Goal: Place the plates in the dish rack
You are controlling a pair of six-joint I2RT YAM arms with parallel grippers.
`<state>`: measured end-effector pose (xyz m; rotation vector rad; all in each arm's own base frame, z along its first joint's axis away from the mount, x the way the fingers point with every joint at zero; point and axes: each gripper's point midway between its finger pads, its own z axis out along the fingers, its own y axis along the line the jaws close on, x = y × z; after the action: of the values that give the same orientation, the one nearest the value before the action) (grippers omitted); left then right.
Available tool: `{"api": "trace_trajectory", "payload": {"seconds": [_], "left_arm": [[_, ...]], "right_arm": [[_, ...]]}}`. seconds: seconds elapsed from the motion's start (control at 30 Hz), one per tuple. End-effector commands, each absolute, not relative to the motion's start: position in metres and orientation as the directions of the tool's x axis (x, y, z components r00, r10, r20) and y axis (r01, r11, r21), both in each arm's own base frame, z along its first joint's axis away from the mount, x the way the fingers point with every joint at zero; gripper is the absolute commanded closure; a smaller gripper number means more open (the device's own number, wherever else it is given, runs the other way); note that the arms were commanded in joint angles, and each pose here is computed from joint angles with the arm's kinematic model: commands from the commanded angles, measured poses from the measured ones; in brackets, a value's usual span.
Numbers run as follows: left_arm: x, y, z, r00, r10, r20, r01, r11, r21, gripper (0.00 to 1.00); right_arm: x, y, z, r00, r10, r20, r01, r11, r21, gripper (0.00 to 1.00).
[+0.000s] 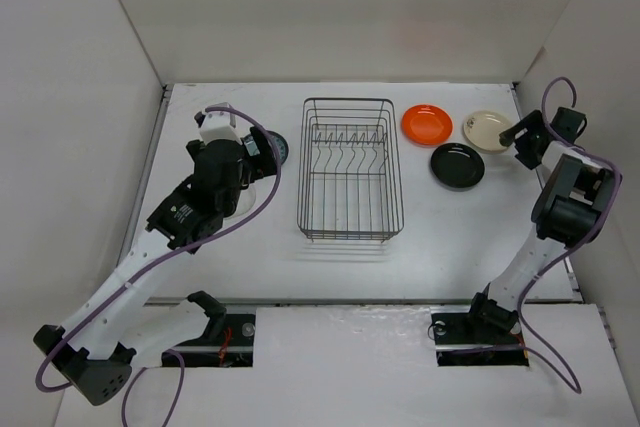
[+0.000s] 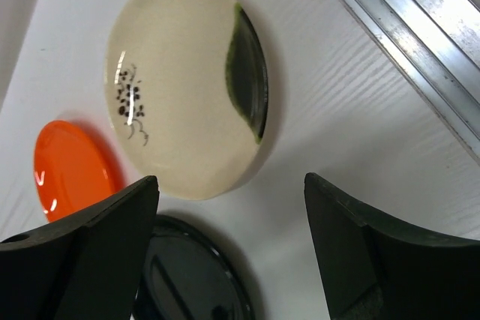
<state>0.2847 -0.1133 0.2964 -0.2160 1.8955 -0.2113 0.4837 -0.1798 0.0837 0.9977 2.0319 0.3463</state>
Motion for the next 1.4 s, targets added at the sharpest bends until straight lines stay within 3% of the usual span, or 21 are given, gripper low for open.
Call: {"api": "trace_trajectory", "payload": {"seconds": [0.0, 0.2, 0.6, 0.7, 0.9, 1.2, 1.3, 1.37], "left_arm": [[0.286, -0.111, 0.311, -0.273, -0.276, -0.922, -0.039, 0.960, -0.276, 0.00], [0.286, -0.111, 0.311, -0.273, -0.276, -0.922, -0.039, 0.960, -0.276, 0.00], [0.286, -0.109, 0.311, -0.269, -0.276, -0.923, -0.047, 0.961, -0.274, 0.00], [0.286, -0.109, 0.311, -0.269, -0.276, -0.923, -0.047, 0.961, -0.274, 0.00], [0.286, -0.109, 0.311, -0.269, -0.276, -0.923, -0.047, 0.961, -0.274, 0.00], [0.284, -0.104, 0.312, -0.254, -0.281, -0.925, -0.060, 0.960, -0.275, 0.00], [0.284, -0.104, 0.312, -0.254, -0.281, -0.925, -0.060, 0.960, -0.275, 0.00], [0.284, -0.102, 0.312, -0.250, -0.281, -0.927, -0.068, 0.960, -0.273, 0.00]], "right_arm": [[0.498, -0.193, 0.088, -0.301, 0.744, -0.596, 0.544, 0.647, 0.533, 0.17], [0.506, -0.190, 0.074, -0.317, 0.741, -0.591, 0.567, 0.648, 0.508, 0.18], [0.519, -0.191, 0.048, -0.368, 0.750, -0.549, 0.635, 0.634, 0.440, 0.31], [0.521, -0.186, 0.040, -0.393, 0.755, -0.525, 0.644, 0.634, 0.428, 0.38], [0.520, -0.189, 0.037, -0.396, 0.766, -0.506, 0.673, 0.618, 0.407, 0.40], [0.518, -0.193, 0.029, -0.418, 0.776, -0.472, 0.706, 0.604, 0.369, 0.59], [0.519, -0.193, 0.027, -0.426, 0.780, -0.458, 0.713, 0.601, 0.361, 0.69], [0.523, -0.189, 0.025, -0.433, 0.776, -0.458, 0.707, 0.608, 0.361, 0.80]]}}
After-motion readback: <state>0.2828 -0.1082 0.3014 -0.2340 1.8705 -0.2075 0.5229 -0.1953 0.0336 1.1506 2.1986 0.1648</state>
